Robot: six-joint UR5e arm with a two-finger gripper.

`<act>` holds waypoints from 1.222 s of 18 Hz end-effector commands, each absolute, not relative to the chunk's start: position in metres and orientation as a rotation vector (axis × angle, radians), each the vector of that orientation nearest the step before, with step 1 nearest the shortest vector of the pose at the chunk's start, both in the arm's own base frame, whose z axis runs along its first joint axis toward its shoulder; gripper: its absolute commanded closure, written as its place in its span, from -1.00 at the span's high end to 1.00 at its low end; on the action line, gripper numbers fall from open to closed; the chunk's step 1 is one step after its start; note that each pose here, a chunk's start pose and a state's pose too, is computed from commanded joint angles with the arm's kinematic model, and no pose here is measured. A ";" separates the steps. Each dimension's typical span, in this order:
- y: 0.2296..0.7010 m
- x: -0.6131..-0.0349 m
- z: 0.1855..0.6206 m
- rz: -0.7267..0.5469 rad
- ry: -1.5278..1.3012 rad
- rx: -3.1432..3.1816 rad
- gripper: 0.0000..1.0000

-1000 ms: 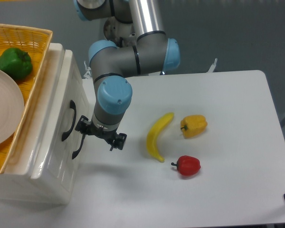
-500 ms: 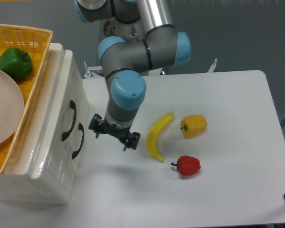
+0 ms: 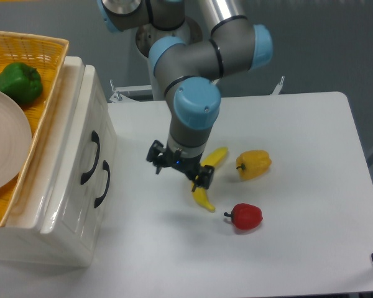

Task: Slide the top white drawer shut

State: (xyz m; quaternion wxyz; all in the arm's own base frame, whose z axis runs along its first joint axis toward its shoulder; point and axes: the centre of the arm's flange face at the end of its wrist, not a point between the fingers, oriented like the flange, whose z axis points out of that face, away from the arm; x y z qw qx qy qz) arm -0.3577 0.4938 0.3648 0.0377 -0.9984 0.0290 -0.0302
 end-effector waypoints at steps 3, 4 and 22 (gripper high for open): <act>0.467 -0.370 0.383 -0.099 0.084 -3.072 1.00; 0.465 -0.371 0.385 -0.086 0.108 -3.077 1.00; 0.398 -0.442 0.405 0.114 0.591 -3.074 1.00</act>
